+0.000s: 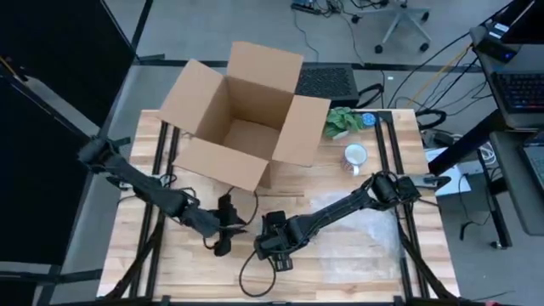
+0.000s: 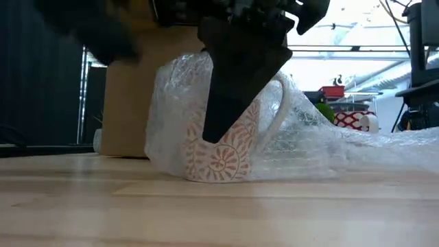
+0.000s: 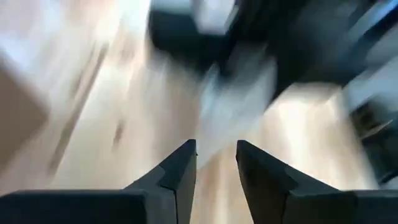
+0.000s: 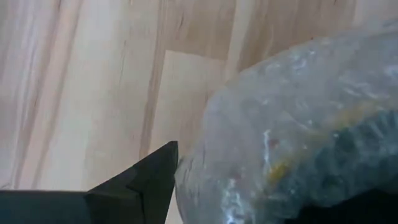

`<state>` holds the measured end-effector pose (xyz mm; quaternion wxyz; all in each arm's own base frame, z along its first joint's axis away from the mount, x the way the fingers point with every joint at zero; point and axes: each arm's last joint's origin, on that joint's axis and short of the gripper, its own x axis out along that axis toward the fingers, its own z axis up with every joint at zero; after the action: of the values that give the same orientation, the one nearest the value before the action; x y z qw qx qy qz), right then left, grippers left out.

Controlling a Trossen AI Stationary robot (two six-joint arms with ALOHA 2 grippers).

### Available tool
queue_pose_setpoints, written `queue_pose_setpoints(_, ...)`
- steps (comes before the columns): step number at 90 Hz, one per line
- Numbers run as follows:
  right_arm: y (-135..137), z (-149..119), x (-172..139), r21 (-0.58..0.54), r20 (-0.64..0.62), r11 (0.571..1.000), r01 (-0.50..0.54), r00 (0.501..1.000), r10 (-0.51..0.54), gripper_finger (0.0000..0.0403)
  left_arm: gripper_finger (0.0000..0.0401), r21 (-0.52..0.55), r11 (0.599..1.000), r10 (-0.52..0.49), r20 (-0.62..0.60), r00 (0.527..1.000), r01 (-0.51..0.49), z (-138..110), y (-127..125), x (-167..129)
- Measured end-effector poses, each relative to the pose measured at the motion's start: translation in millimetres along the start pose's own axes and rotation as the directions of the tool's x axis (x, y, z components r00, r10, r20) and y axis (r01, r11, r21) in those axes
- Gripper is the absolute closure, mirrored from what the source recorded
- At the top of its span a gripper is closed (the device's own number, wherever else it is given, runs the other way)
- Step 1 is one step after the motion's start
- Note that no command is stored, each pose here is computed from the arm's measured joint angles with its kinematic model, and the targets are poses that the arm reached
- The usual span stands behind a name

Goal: Wrap mug
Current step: Wrap the yellow mug with bubble wrap

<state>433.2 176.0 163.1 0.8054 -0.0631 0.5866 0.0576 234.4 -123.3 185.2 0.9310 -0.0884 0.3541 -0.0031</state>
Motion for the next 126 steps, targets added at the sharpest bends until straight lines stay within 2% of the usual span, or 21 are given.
queue_pose_setpoints(11, 0, 0, 0, -0.01, 0.003, 1.0, -0.001, 1.0, 0.001, 0.0188, 0.0296, -0.012, 1.0, -0.002, 0.007, 1.0, 0.002, -17, -1, 27)
queue_pose_setpoints(25, 0, 0, 0, -0.01, 0.005, 1.0, -0.001, 1.0, 0.001, 0.0188, 0.0296, 0.027, 1.0, -0.005, 0.144, 0.99, 0.001, -10, -5, 47)
queue_pose_setpoints(33, 0, 0, 0, -0.011, 0.005, 1.0, -0.001, 1.0, 0.001, 0.0188, 0.0296, 0.071, 0.997, -0.034, 0.201, 0.979, 0.02, 1, -10, 44)
queue_pose_setpoints(45, 0, 0, 0, -0.012, 0.005, 1.0, -0.001, 1.0, 0.001, 0.0188, 0.0296, 0.115, 0.993, -0.027, 0.243, 0.97, -0.001, 10, -12, 38)
queue_pose_setpoints(82, 1, 0, 0, -0.035, 0.005, 0.999, 0.0, 1.0, 0.001, 0.0188, 0.0296, 0.211, 0.977, -0.044, 0.302, 0.952, -0.022, 32, -21, 34)
queue_pose_setpoints(105, 1, 1, 0, -0.045, 0.009, 0.999, -0.003, 1.0, 0.003, 0.0188, 0.0296, 0.217, 0.976, -0.042, 0.311, 0.95, -0.028, 35, -22, 32)
queue_pose_setpoints(119, 1, 2, 0, -0.06, 0.027, 0.998, -0.002, 1.0, 0.003, 0.0188, 0.0296, 0.233, 0.972, -0.046, 0.358, 0.933, -0.042, 43, -20, 32)
queue_pose_setpoints(126, 2, 2, 0, -0.067, 0.027, 0.998, -0.004, 1.0, 0.005, 0.0188, 0.0296, 0.216, 0.976, -0.068, 0.355, 0.932, -0.011, 44, -17, 39)
